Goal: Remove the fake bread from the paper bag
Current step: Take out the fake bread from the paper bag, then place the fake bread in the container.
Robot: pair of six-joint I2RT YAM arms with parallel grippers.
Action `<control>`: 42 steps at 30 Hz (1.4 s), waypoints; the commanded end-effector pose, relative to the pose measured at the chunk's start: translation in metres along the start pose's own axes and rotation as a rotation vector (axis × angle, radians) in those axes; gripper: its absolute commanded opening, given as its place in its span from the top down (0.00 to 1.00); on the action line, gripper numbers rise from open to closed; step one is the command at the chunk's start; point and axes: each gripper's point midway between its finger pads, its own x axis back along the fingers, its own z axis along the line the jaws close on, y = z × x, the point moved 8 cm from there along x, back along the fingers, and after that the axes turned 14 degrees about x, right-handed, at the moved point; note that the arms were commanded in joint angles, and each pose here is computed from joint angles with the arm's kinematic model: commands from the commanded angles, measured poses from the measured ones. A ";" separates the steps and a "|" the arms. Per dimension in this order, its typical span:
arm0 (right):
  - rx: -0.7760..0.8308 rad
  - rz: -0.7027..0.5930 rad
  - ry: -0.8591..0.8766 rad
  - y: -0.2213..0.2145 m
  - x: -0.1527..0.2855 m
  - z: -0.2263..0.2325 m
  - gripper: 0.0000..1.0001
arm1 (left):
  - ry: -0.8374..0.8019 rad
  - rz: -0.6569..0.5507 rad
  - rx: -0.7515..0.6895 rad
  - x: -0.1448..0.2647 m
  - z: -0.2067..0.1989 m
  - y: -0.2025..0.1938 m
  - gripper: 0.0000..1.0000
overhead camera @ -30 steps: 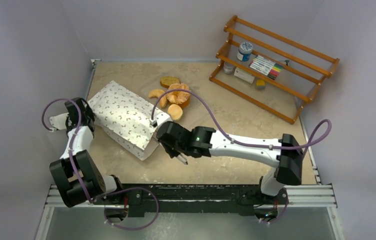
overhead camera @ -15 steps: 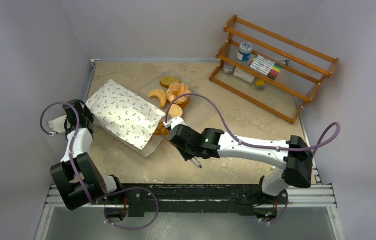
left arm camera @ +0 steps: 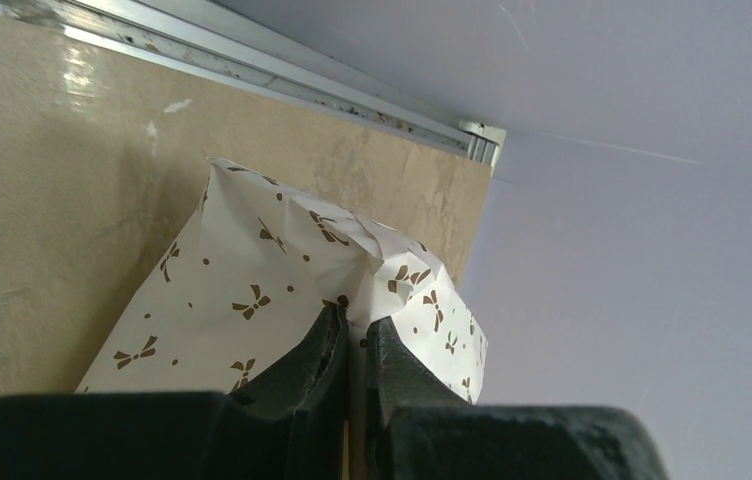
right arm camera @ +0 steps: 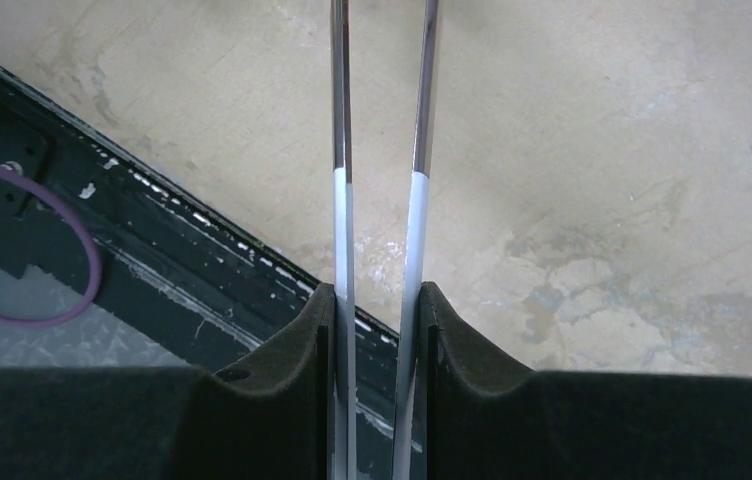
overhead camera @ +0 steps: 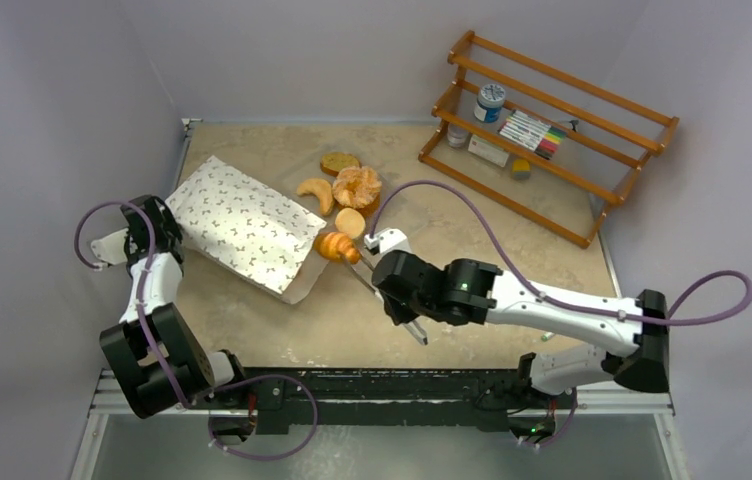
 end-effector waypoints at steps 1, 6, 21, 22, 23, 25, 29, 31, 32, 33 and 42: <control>-0.116 -0.105 -0.052 0.007 0.038 -0.016 1.00 | -0.117 -0.046 0.035 0.009 -0.035 0.007 1.00; -0.176 -0.155 -0.088 0.013 0.059 -0.026 1.00 | -0.109 -0.087 0.034 0.012 -0.027 0.016 1.00; -0.368 -0.289 -0.345 0.042 0.057 -0.055 1.00 | -0.085 -0.090 -0.014 0.020 -0.014 0.023 1.00; -0.382 -0.300 -0.368 0.044 0.054 -0.059 1.00 | -0.083 -0.090 -0.014 0.020 -0.012 0.023 1.00; -0.398 -0.312 -0.388 0.047 0.052 -0.065 1.00 | -0.082 -0.088 -0.015 0.021 -0.011 0.023 1.00; -0.419 -0.336 -0.415 0.050 0.045 -0.076 1.00 | -0.079 -0.085 -0.018 0.022 -0.009 0.023 1.00; -0.442 -0.341 -0.470 0.051 0.026 -0.097 1.00 | -0.083 -0.079 -0.024 0.024 -0.010 0.023 1.00; -0.433 -0.325 -0.468 0.050 0.014 -0.104 1.00 | -0.083 -0.077 -0.026 0.025 -0.011 0.023 1.00; -0.430 -0.315 -0.467 0.049 0.007 -0.106 1.00 | -0.083 -0.077 -0.027 0.025 -0.010 0.023 1.00; -0.430 -0.301 -0.467 0.048 0.000 -0.108 1.00 | -0.084 -0.077 -0.027 0.026 -0.011 0.023 1.00; -0.407 -0.191 -0.384 0.026 -0.056 -0.098 1.00 | -0.081 -0.077 -0.028 0.027 -0.006 0.024 1.00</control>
